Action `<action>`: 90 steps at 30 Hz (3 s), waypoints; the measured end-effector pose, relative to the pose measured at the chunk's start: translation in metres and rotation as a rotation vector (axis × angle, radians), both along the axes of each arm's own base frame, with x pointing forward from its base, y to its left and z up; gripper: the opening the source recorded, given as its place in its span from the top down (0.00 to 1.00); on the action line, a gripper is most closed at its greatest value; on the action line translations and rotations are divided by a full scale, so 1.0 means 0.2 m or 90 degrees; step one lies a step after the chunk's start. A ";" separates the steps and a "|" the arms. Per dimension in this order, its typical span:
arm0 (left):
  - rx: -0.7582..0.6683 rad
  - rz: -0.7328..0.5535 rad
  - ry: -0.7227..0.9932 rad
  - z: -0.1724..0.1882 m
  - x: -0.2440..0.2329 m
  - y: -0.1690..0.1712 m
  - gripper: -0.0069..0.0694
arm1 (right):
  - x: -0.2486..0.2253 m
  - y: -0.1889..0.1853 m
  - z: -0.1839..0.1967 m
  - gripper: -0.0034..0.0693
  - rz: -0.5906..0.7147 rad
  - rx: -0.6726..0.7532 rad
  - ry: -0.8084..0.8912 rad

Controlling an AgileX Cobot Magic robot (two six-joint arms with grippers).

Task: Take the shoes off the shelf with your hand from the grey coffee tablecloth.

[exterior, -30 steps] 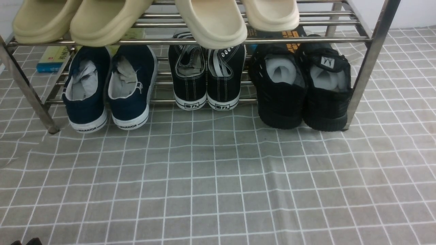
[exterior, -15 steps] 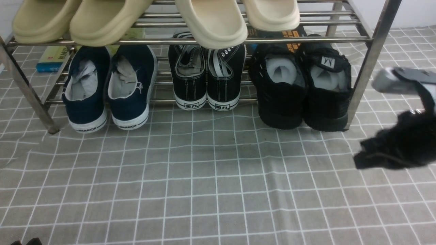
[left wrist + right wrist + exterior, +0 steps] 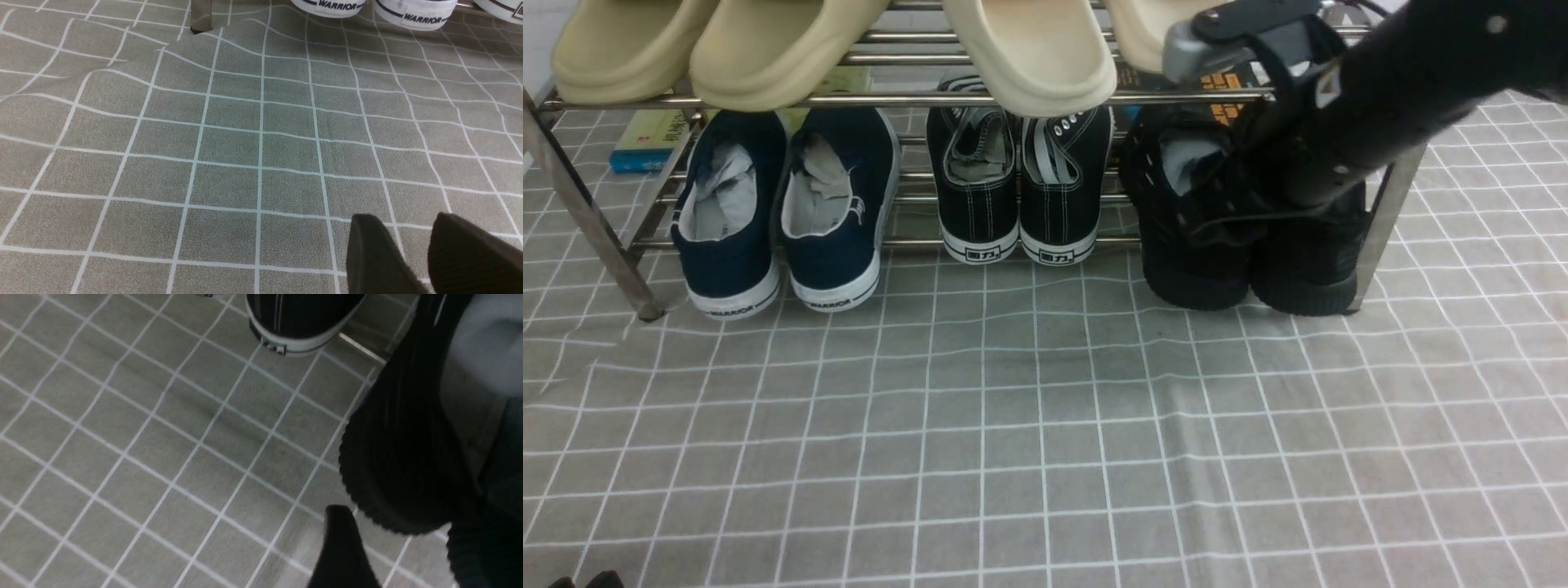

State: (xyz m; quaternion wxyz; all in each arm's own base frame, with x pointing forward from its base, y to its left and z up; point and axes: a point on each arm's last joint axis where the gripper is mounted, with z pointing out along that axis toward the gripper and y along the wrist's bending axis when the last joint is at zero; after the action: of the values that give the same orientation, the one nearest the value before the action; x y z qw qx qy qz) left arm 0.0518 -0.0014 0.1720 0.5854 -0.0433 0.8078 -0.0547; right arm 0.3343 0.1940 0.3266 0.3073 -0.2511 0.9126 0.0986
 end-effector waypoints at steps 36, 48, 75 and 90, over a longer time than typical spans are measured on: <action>0.000 0.000 0.000 0.00 0.00 0.00 0.60 | 0.11 0.07 -0.15 0.94 0.029 -0.052 0.028; 0.000 0.000 0.000 0.00 0.00 0.00 0.60 | -0.23 0.08 0.10 0.94 0.130 -0.046 0.114; 0.000 0.000 0.000 0.00 0.00 0.00 0.60 | -0.58 0.26 -0.10 0.93 0.170 -0.198 0.203; 0.000 0.000 0.000 0.00 0.00 0.00 0.60 | -0.53 0.26 -0.23 0.93 0.177 -0.200 0.100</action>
State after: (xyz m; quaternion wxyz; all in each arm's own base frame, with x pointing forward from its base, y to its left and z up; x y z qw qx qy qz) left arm 0.0518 -0.0014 0.1720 0.5854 -0.0434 0.8078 -0.0546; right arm 0.2288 0.2459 0.2799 0.1755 -0.4110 0.8944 0.0158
